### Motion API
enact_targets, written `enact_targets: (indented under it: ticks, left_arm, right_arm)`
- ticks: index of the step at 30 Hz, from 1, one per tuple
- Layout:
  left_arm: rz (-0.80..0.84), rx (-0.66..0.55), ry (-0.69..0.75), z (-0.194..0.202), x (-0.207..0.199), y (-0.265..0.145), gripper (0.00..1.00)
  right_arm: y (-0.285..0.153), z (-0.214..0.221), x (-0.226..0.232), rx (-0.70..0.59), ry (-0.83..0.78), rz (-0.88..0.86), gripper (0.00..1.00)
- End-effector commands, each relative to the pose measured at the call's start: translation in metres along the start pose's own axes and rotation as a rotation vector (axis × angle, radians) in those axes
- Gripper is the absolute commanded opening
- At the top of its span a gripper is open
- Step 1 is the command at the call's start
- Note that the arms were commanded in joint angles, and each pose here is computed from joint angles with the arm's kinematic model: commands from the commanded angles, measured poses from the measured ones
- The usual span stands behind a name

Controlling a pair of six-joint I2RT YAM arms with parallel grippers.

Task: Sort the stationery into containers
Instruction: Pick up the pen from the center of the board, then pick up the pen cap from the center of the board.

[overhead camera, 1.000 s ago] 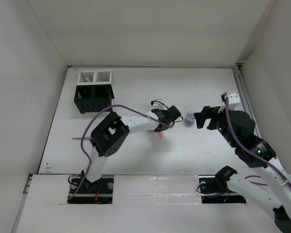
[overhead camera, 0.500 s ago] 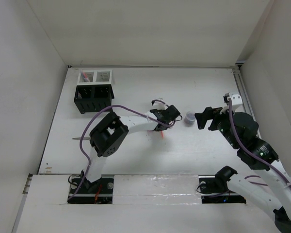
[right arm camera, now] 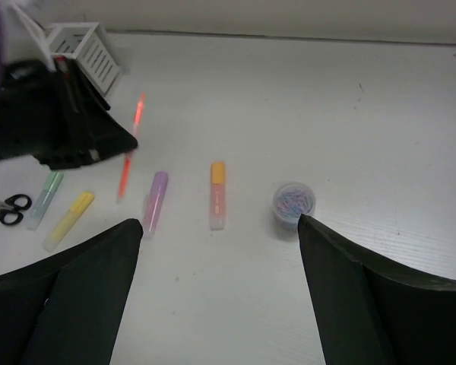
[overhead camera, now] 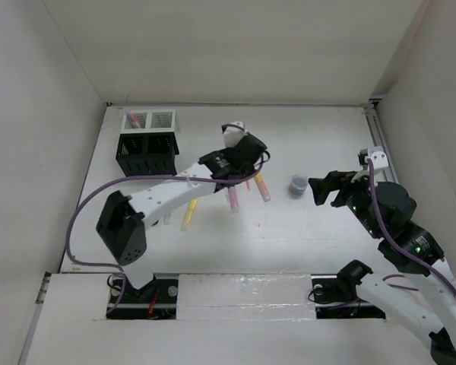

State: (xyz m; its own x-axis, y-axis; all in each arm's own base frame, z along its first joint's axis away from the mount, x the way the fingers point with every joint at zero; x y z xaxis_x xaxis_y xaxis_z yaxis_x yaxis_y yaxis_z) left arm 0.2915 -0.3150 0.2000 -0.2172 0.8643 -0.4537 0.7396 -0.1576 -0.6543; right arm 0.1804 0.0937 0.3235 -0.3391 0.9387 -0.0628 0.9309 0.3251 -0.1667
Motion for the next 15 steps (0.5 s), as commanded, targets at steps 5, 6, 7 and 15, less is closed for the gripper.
enact_targets:
  ticks: [5, 6, 7, 15]
  left_arm:
    - [-0.110, -0.259, -0.087, -0.117, 0.081, -0.064, 0.00]
    - [-0.134, -0.271, -0.076, -0.119, 0.095, -0.066, 0.00]
    - [-0.142, -0.290, -0.067, -0.124, 0.103, -0.072, 0.00]
    - [-0.256, -0.327, -0.030, -0.123, 0.156, -0.118, 0.00]
  right_arm:
    - [0.029, -0.004, 0.032, -0.050, -0.061, -0.193, 0.87]
    - [0.037, -0.004, 0.046, -0.062, -0.062, -0.275, 0.85]
    - [0.046, 0.003, 0.054, -0.041, -0.065, -0.315, 0.85]
    - [0.126, 0.058, 0.150, 0.210, -0.157, -0.529, 0.84]
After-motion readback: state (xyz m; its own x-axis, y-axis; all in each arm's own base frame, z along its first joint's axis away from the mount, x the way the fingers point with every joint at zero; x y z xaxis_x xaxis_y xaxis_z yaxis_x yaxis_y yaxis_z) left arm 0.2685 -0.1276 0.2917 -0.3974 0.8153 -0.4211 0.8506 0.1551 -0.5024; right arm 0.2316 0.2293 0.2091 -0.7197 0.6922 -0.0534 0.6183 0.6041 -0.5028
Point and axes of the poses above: each gripper's point midway between its finger pads, its own y axis out along the fingers, its own x axis along the line the jaws close on, z = x × y, the point moved 4 cm from there along -y, back along the fingers, and after that the axes turned 15 degrees about -y, right-handed, at the moved point
